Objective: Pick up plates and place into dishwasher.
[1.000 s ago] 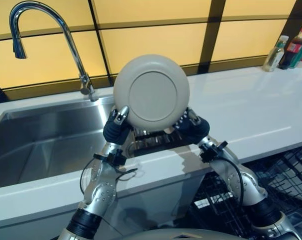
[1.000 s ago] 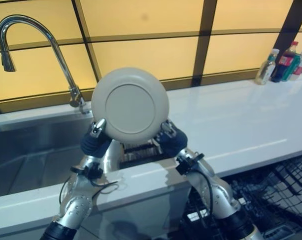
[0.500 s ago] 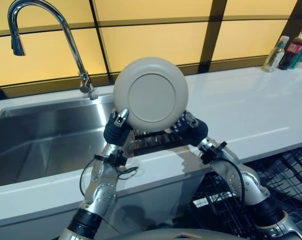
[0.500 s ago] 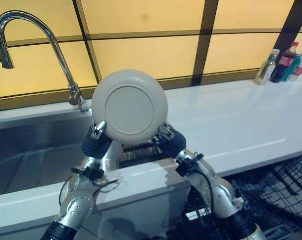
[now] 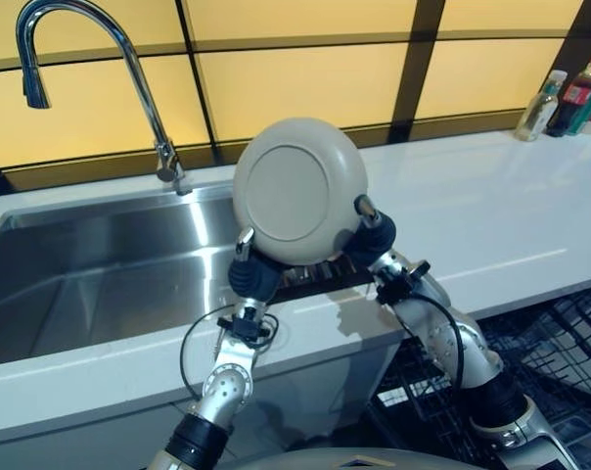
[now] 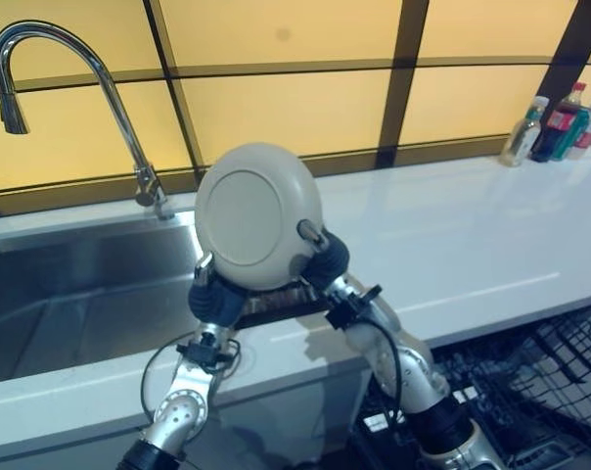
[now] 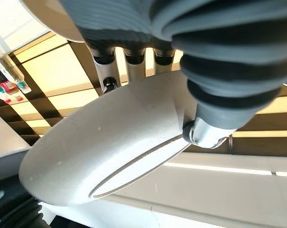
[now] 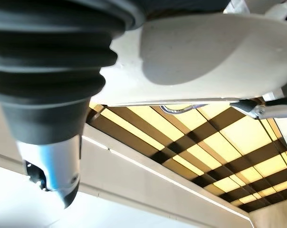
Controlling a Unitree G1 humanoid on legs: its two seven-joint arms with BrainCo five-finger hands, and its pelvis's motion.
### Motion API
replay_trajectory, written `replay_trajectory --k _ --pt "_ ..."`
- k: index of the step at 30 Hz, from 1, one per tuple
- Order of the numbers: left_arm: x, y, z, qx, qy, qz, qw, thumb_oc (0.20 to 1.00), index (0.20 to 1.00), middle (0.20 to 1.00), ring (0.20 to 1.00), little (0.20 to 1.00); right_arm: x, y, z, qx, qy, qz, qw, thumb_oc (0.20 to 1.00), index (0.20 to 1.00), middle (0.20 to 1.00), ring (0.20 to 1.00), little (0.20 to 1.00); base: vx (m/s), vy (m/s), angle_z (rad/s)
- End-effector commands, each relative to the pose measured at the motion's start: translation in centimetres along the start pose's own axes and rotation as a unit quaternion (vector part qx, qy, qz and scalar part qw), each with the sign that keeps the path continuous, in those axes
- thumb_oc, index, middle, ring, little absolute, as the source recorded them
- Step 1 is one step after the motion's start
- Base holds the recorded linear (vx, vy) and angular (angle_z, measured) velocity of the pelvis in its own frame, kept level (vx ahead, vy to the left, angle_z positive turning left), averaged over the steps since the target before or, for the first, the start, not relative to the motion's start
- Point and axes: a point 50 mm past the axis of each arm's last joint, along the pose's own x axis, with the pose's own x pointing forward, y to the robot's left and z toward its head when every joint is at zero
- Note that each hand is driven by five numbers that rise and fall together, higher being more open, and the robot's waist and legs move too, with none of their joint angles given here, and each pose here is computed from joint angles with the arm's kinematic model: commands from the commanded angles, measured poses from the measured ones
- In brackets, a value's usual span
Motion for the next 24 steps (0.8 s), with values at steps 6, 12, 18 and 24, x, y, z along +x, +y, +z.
replay_trajectory --k 6,12,18,24 --pt "1.3 -0.8 0.1 0.069 0.030 -0.025 0.997 0.200 0.200 0.200 0.200 0.200 1.6 3.0 1.5 -0.018 -0.026 0.084 0.996 1.000 1.000 1.000 1.000 1.000 0.00 0.000 0.00" --pt "1.7 -0.9 1.0 0.096 0.017 -0.018 0.995 0.200 0.200 0.200 0.200 0.200 1.4 2.7 2.1 -0.077 -0.018 0.087 0.993 0.200 0.200 0.200 0.200 0.200 0.00 0.000 0.00" --pt "2.0 -1.2 1.4 0.119 0.019 -0.026 0.992 0.200 0.200 0.200 0.200 0.200 1.3 2.3 1.9 -0.102 0.006 0.091 0.991 0.200 0.200 0.200 0.200 0.200 0.00 0.000 0.00" --pt "2.0 -1.1 1.3 0.117 0.027 -0.030 0.992 0.200 0.200 0.200 0.200 0.200 1.3 2.6 2.0 -0.095 0.008 0.119 0.988 0.200 0.200 0.200 0.200 0.200 0.00 0.000 0.00"
